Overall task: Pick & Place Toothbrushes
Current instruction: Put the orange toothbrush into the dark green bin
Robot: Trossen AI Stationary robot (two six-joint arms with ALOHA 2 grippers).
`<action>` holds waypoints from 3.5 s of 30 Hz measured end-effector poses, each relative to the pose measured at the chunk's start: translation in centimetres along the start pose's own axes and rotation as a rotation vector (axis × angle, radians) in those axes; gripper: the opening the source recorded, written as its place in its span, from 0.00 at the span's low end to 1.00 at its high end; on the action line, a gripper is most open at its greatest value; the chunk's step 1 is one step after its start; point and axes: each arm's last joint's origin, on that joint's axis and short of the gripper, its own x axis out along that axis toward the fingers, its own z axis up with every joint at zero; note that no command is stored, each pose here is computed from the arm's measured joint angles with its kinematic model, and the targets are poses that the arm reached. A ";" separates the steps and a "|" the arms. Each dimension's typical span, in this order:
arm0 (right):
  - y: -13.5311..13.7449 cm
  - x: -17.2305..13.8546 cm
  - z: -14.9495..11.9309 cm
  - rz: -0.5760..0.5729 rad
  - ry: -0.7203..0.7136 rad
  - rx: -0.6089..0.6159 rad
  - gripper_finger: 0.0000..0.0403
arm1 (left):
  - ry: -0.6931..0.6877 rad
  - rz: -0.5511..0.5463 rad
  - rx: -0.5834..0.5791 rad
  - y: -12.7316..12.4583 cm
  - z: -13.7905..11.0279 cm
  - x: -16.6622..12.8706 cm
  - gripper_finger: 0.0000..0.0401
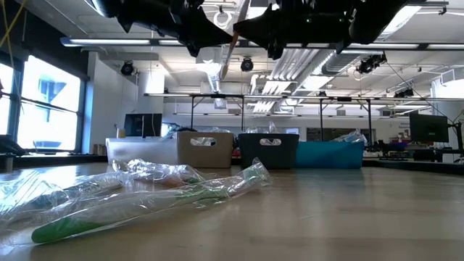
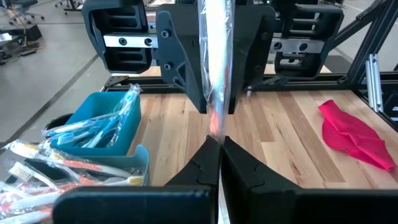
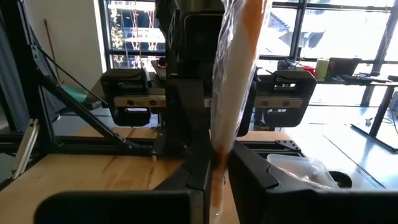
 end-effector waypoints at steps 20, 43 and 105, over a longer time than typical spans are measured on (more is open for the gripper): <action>0.0 0.0 0.0 -0.001 0.004 0.001 0.06 | 0.006 -0.004 -0.001 0.0 -0.1 0.0 0.00; 0.0 0.0 -0.1 -0.001 0.005 0.002 0.06 | 0.017 0.043 -0.035 0.1 -0.1 0.0 0.39; -12.2 -7.9 -4.5 -0.574 0.488 0.301 0.06 | -0.048 0.159 -0.048 3.0 -5.9 -5.9 0.39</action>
